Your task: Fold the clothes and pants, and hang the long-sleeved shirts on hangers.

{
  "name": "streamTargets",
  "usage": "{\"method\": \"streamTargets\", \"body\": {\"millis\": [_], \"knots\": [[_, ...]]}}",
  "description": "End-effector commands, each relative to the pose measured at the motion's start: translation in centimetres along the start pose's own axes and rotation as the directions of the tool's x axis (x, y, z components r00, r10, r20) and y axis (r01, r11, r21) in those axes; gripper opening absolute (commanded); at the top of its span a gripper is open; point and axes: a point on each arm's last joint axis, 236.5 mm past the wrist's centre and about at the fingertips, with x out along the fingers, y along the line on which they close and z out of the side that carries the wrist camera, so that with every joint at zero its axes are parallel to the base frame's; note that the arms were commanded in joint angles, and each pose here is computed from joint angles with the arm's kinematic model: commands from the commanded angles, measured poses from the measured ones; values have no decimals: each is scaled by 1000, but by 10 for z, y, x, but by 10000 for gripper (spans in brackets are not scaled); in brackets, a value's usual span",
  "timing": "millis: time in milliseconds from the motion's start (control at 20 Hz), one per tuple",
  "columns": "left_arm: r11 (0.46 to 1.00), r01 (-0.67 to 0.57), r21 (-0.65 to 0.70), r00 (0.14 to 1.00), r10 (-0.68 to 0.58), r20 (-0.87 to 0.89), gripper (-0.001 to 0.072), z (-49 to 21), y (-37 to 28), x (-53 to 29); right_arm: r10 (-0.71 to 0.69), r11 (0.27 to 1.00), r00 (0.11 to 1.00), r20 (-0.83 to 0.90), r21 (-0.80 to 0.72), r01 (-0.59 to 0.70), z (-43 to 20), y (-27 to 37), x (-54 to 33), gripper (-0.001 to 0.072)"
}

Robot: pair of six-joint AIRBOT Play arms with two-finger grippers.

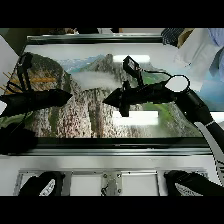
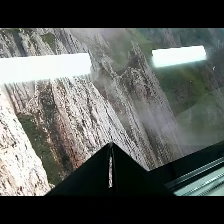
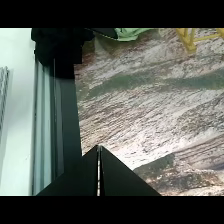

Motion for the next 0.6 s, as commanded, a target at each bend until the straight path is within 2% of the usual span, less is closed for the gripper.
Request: {"method": "streamTargets", "body": {"millis": [0, 550], "knots": [[1000, 0, 0, 1000, 0, 1, 10, 0, 0, 0, 2, 1000, 1000, 0, 0, -2, 0, 0, 0, 18], [1000, -2, 3, 1000, 2, 9, 10, 2, 0, 0, 1, 1000, 1000, 0, 0, -1, 0, 0, 0, 18]]}}
